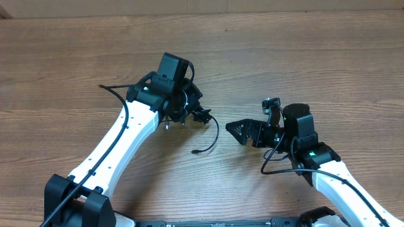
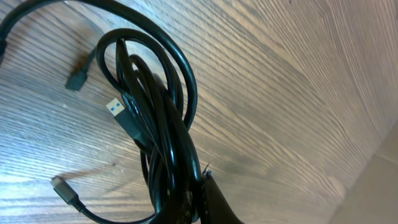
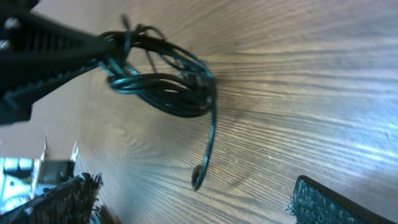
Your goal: Untangle cables
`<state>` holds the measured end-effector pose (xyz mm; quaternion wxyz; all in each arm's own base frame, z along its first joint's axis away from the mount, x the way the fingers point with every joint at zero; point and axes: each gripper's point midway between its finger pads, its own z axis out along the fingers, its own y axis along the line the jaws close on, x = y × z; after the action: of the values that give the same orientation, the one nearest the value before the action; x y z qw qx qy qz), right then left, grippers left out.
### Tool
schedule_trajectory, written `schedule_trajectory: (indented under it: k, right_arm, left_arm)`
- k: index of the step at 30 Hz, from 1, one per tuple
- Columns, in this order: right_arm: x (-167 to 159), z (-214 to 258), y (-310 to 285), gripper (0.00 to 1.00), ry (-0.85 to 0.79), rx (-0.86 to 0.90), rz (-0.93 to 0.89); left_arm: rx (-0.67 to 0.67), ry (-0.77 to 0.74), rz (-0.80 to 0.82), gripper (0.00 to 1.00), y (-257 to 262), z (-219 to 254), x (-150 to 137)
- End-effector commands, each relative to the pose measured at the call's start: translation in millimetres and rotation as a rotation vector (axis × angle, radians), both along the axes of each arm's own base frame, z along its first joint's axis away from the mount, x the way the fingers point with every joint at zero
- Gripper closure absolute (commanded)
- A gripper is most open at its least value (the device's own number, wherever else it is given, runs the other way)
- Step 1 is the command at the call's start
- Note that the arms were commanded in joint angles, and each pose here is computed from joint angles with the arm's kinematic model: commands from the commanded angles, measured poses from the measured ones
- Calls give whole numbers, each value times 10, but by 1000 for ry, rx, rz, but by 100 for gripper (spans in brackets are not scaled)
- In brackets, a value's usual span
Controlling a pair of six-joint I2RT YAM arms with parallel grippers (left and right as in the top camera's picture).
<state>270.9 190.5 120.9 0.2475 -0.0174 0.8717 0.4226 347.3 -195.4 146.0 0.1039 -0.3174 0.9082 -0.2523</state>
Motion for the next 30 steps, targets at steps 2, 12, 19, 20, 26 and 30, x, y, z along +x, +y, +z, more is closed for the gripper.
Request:
schedule_trajectory:
  k: [2,12,19,20,26,30]
  right_arm:
    - [-124,232,191,0,-214,26,235]
    - [52,491,232,6,-427,19,248]
    - [66,438,320,9,-511,-77,263]
    - [61,426,343,9,-526,-96,269]
    - [203,321,313,23,-570,-262,167]
    - [229,285,273,44,-561,-290,144]
  left_arm:
    - [-159,38,-35,96,-160,198,-60]
    - [-423,205,-16,95,-303,411,-196]
    - [-518,291,-13,95,-410,512,-299]
    - [-534,313,-1,96,-422,525,-313]
    - [-611,439,81,95,-481,596,-379]
    - [-639,473,84,95,-507,634,-411]
